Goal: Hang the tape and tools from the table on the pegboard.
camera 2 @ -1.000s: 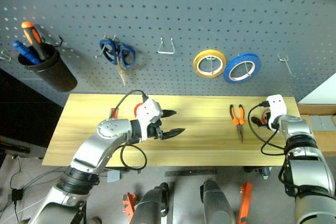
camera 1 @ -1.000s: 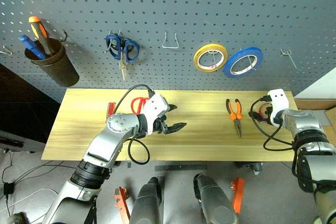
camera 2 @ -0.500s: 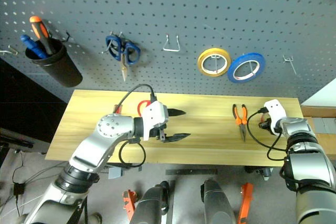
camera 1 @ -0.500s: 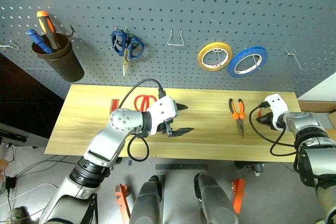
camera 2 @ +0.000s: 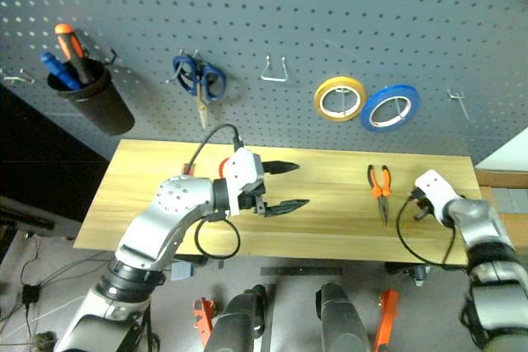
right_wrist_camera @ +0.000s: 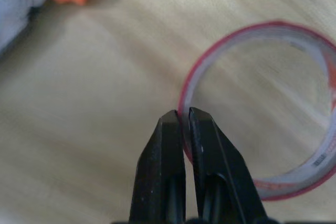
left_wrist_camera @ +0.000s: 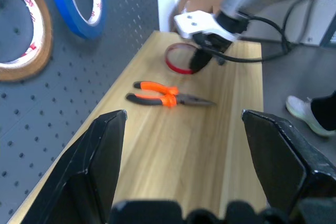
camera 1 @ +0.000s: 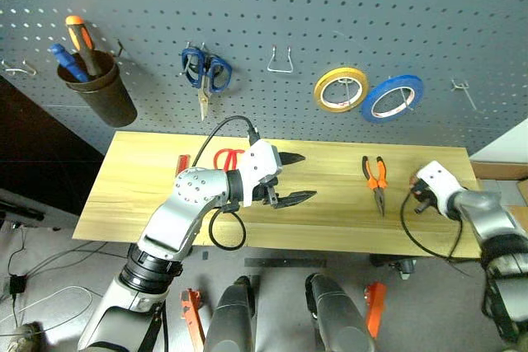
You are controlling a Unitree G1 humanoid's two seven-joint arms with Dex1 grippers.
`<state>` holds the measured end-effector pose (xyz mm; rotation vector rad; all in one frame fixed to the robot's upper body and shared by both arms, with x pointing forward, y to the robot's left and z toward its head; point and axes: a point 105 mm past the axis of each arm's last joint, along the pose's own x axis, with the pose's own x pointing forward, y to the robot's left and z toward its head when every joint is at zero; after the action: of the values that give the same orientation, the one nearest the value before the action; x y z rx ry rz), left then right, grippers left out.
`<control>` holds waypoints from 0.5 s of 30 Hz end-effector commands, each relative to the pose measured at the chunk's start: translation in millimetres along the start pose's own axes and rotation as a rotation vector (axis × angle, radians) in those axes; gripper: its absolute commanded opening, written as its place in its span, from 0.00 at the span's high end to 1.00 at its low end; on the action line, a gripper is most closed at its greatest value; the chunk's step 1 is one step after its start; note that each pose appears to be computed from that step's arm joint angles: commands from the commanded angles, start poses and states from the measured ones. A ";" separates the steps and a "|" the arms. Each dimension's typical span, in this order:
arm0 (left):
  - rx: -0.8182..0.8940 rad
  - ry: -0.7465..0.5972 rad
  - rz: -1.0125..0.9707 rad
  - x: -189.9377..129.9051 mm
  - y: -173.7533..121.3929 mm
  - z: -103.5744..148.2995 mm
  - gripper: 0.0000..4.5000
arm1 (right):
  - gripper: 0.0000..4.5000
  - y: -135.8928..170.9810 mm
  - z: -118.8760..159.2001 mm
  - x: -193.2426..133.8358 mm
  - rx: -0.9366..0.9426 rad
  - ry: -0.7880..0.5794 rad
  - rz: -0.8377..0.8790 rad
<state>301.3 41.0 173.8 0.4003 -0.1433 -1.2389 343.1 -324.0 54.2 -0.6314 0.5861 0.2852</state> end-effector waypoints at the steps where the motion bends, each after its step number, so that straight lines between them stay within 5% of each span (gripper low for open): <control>1: 0.065 -0.093 -0.003 4.9 -0.6 24.8 0.16 | 0.99 -13.7 43.7 -52.7 -0.099 -0.179 -0.166; 8: 0.141 -0.153 -0.032 18.4 -2.4 34.9 0.16 | 0.99 34.1 103.3 -114.0 -0.135 -0.435 -0.325; 15: 0.191 -0.208 0.026 24.8 13.2 46.7 0.16 | 0.99 5.6 148.2 -121.9 -0.083 -0.596 -0.458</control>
<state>305.9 11.2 203.5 0.4203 -0.3695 -1.2692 301.7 -224.9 212.0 -0.7128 -0.1275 0.1106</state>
